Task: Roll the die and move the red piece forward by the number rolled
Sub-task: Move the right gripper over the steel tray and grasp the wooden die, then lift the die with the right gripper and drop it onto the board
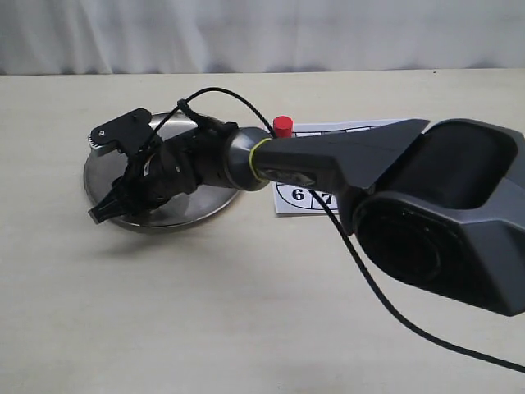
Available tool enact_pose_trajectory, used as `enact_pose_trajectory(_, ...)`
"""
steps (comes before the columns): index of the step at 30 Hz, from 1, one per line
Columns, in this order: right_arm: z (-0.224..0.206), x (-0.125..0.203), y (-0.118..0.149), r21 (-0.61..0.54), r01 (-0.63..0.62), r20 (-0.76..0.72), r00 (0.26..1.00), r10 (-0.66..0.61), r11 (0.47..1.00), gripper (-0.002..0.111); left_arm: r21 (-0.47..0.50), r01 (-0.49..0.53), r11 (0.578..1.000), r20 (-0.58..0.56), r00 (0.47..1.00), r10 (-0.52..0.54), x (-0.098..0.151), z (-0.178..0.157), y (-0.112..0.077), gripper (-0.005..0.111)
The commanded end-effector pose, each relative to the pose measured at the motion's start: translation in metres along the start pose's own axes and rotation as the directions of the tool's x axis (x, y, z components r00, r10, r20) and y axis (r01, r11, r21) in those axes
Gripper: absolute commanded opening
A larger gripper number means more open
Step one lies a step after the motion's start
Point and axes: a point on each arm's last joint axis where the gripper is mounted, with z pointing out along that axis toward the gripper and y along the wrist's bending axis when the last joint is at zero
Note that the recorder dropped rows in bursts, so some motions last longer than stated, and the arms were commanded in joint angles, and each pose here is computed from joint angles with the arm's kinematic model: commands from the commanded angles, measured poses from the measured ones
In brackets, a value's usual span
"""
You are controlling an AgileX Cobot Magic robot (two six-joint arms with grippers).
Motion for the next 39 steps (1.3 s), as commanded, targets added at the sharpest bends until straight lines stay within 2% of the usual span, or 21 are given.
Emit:
enact_pose_trajectory(1,-0.033,-0.022,-0.016,0.016,-0.006,-0.020,1.000,0.007,1.000,0.004,0.003,0.001,1.000,0.008,1.000,-0.001,0.000,0.000,0.000,0.000)
enact_pose_trajectory(5,-0.084,-0.050,-0.043,0.046,-0.049,-0.005,0.999,0.049,0.998,0.004,0.003,0.001,1.000,0.008,1.000,-0.001,0.000,0.000,0.000,0.000)
enact_pose_trajectory(9,-0.147,-0.072,-0.083,0.097,-0.119,0.026,0.993,0.117,0.988,0.004,0.003,0.001,1.000,0.008,1.000,-0.001,0.000,0.000,0.000,0.000)
enact_pose_trajectory(13,-0.197,-0.076,-0.127,0.159,-0.194,0.026,0.981,0.192,0.968,0.004,0.003,0.001,1.000,0.008,1.000,-0.001,0.000,0.000,0.000,0.000)
enact_pose_trajectory(16,-0.213,-0.065,-0.159,0.209,-0.243,-0.018,0.968,0.252,0.947,0.004,0.003,0.001,1.000,0.008,1.000,-0.001,0.000,0.000,0.000,0.000)
enact_pose_trajectory(21,-0.214,-0.032,-0.209,0.298,-0.320,-0.109,0.925,0.365,0.899,0.004,0.003,0.001,1.000,0.008,1.000,-0.001,0.000,0.000,0.000,0.000)
enact_pose_trajectory(24,-0.192,0.006,-0.236,0.336,-0.371,-0.166,0.881,0.442,0.866,0.004,0.003,0.001,1.000,0.008,1.000,-0.001,0.000,0.000,0.000,0.000)
enact_pose_trajectory(26,-0.176,0.028,-0.247,0.352,-0.390,-0.209,0.854,0.477,0.851,0.004,0.003,0.001,1.000,0.008,1.000,-0.001,0.000,0.000,0.000,0.000)
enact_pose_trajectory(29,-0.155,0.045,-0.252,0.358,-0.393,-0.248,0.835,0.492,0.847,0.005,0.003,0.001,1.000,0.008,1.000,-0.001,0.000,0.000,0.000,0.000)
enact_pose_trajectory(31,-0.145,0.050,-0.254,0.358,-0.391,-0.247,0.836,0.490,0.848,0.013,0.003,0.001,1.000,0.008,1.000,-0.001,0.000,0.000,0.000,0.000)
enact_pose_trajectory(36,-0.149,0.042,-0.255,0.362,-0.385,-0.214,0.852,0.477,0.849,0.071,0.003,0.001,1.000,0.008,1.000,-0.001,0.000,0.000,0.000,0.000)
enact_pose_trajectory(38,-0.160,0.032,-0.255,0.366,-0.373,-0.204,0.862,0.464,0.853,0.084,0.003,0.001,1.000,0.008,1.000,-0.001,0.000,0.000,0.000,0.000)
enact_pose_trajectory(39,-0.169,0.024,-0.254,0.368,-0.367,-0.181,0.873,0.453,0.854,0.084,0.003,0.001,1.000,0.008,1.000,-0.001,0.000,0.000,0.000,0.000)
